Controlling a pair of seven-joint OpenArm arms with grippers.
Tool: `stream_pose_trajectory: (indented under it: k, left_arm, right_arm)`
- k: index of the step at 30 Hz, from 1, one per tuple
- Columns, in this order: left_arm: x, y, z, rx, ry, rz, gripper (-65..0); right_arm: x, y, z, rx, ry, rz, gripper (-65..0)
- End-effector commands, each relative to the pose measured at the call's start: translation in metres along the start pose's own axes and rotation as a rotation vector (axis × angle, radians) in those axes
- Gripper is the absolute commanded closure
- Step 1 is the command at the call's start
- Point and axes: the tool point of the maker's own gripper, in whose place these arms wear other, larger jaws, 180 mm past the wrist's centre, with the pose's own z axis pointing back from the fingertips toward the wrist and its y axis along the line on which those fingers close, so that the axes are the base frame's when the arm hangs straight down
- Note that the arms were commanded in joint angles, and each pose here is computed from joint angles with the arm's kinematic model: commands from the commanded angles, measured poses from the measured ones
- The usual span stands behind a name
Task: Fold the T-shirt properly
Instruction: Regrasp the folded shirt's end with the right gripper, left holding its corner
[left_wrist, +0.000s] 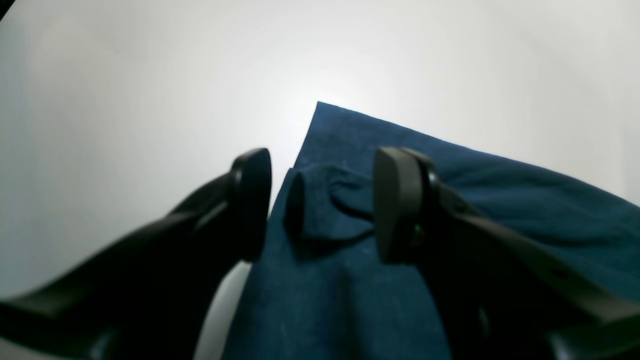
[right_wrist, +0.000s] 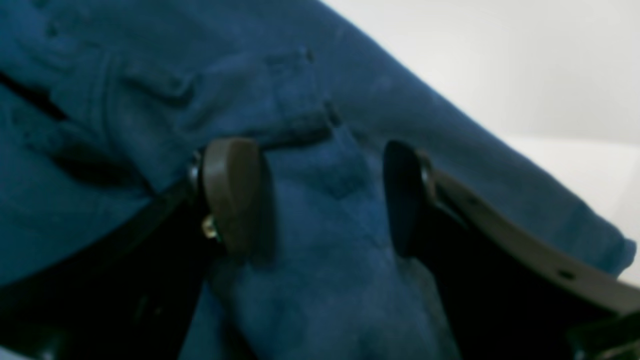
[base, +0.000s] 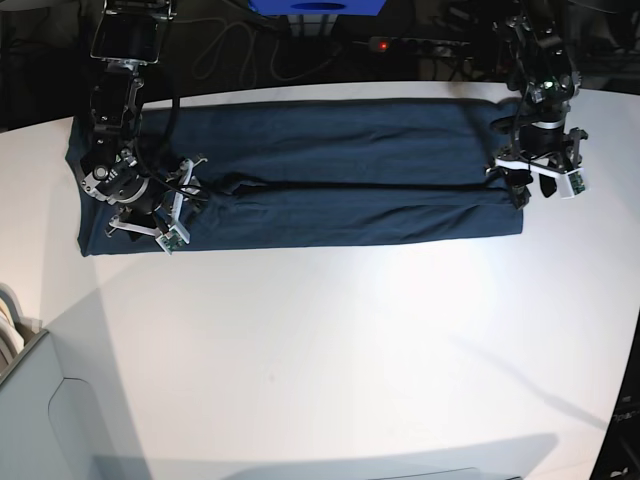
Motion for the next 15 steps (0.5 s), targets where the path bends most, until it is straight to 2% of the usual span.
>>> stream_pose_trajectory:
  k: [1, 13, 15]
  left_arm:
    - [0.014, 0.0, 0.0, -0.004, -0.048, -0.006, -31.4]
    - [0.014, -0.001, 0.0, -0.006, -0.049, -0.005, -31.4]
    - [0.014, -0.001, 0.0, -0.006, -0.049, -0.005, -31.4]
  right_arm:
    - [0.012, -0.005, 0.004, -0.006, -0.041, 0.019, -37.1]
    - [-0.001, 0.0, -0.007, 0.028, -0.002, -0.006, -37.1]
    - [-0.002, 0.001, -0.007, 0.03, 0.0, -0.007, -34.6]
